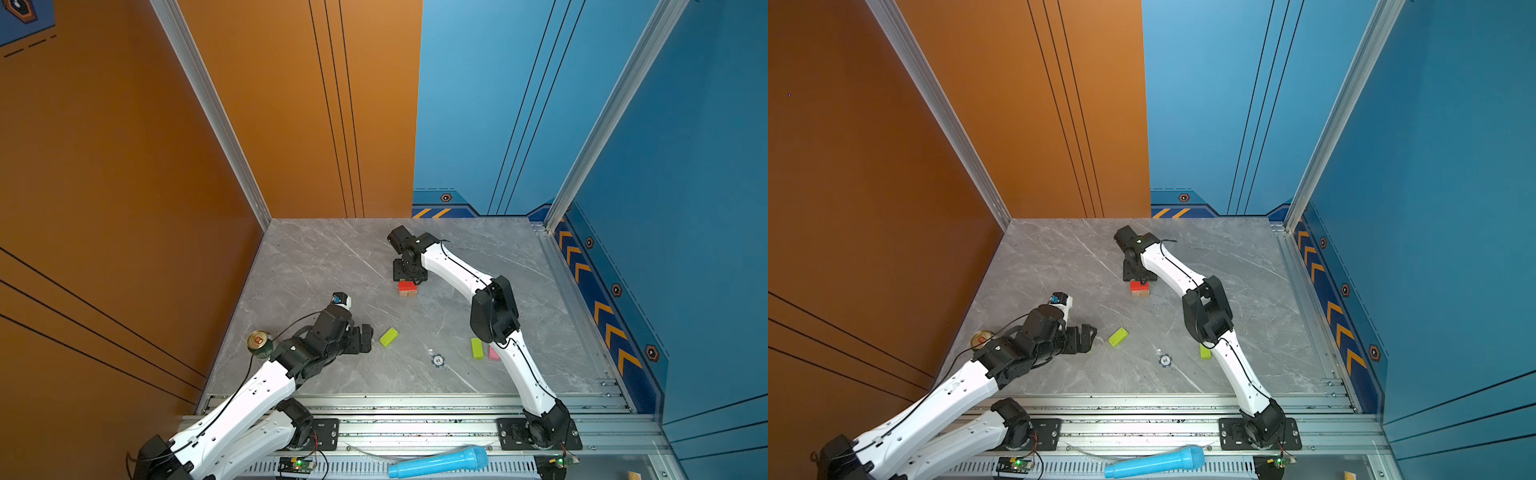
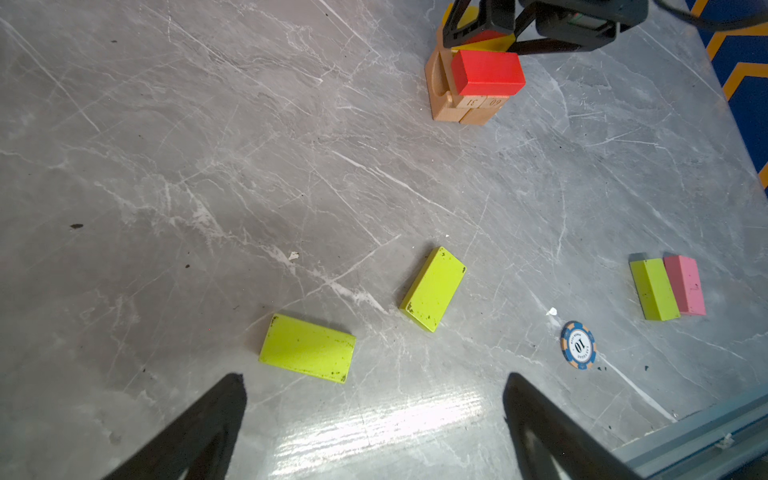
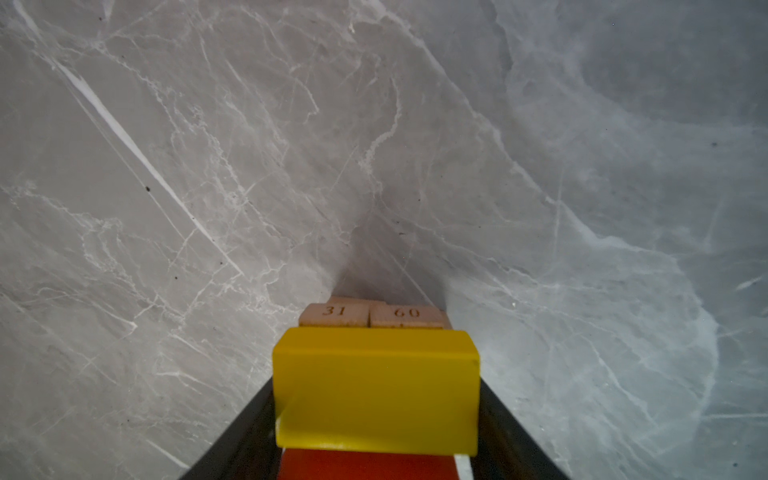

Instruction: Build the wood block tower

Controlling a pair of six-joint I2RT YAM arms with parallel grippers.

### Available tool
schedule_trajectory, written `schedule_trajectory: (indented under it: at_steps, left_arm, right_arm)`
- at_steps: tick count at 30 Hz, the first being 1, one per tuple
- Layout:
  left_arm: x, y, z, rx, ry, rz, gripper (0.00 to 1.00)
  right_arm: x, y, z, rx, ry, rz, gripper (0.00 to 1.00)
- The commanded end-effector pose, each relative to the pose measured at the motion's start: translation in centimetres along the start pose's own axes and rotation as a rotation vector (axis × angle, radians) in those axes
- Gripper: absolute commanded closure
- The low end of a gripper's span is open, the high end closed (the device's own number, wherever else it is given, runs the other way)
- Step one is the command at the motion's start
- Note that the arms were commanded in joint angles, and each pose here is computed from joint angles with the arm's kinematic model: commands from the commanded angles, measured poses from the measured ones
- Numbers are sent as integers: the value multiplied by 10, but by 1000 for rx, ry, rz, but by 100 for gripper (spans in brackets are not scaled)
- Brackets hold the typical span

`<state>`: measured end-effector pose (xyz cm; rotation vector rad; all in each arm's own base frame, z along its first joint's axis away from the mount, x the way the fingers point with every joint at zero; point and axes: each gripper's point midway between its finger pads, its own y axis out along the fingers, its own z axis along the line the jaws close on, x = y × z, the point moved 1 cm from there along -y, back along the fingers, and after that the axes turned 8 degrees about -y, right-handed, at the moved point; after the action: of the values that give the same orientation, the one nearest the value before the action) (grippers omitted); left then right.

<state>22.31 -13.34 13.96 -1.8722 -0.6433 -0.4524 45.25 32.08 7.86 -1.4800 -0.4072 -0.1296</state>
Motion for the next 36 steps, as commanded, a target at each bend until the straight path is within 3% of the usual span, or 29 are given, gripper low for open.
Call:
schedule_trajectory:
  at_steps: [1,12,24,28,36]
  left_arm:
    - [7,-3,-5,-21,-6,-10,2]
    - [10,-5,-5,-24,-9,-19,2]
    - [10,-18,-8,-31,-16,-23,2]
    - [2,-21,-14,-39,-6,-6,2]
    - [-24,-26,-34,-11,131,39,2]
  right_arm:
    - [-1,-4,-2,-20,-11,8,29]
    - [13,-34,2,14,-21,-55,9]
    - [23,-137,-3,102,-18,-229,0]
    - [3,-163,-16,111,-12,-253,0]
    - [-74,-171,-55,92,-7,-222,0]
